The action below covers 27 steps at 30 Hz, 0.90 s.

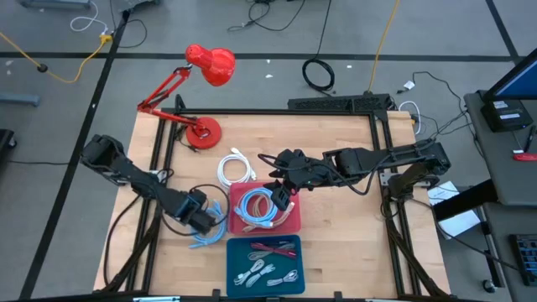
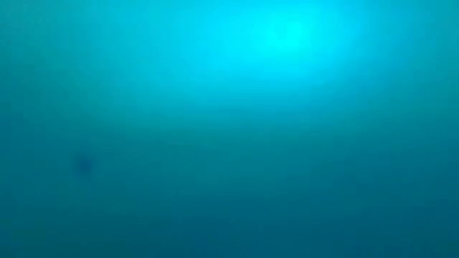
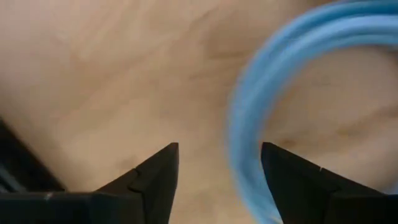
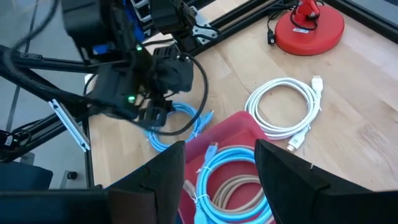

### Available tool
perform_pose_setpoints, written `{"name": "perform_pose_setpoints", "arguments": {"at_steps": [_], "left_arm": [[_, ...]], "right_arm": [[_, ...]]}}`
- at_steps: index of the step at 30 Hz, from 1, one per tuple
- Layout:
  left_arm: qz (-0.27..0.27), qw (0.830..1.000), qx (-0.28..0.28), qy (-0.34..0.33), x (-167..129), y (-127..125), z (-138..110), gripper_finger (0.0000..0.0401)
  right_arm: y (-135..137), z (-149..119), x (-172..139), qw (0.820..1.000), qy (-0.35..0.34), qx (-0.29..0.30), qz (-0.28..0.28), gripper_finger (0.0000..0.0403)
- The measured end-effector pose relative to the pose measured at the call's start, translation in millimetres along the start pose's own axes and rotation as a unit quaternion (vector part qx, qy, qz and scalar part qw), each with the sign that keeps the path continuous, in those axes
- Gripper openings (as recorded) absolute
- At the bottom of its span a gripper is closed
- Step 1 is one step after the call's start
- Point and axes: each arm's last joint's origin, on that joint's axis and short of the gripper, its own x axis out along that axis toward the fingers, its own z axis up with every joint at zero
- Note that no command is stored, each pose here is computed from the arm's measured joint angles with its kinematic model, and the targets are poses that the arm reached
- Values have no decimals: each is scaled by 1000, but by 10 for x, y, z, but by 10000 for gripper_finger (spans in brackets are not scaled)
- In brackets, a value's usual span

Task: Pick & Place USB Port
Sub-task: Put the blue HDMI cable into the red bin

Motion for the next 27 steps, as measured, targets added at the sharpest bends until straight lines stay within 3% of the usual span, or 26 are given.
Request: {"name": "perform_pose_setpoints", "arguments": {"at_steps": [4,7,10,14,15,22,27], "left_arm": [[-18,1000,3,22,177,47,-6,242],[-49,999,3,24,275,55,-2,223],[-56,998,-3,23,283,43,-3,161],[-60,998,-4,25,262,43,4,34],[-60,998,-6,24,255,48,3,23],[-93,995,-38,-20,-5,200,29,12],[-171,979,-67,-85,-364,323,99,12]], "right_arm": [[2,-2,-1,1000,1,0,1,185],[17,-12,-5,1000,1,-1,3,185],[29,-22,-9,1000,3,-2,4,185],[47,-35,-15,1000,4,-4,7,185],[51,-39,-16,1000,4,-4,7,185],[51,-48,-18,1000,7,-6,6,185],[71,-62,-24,1000,9,-7,8,185]]}}
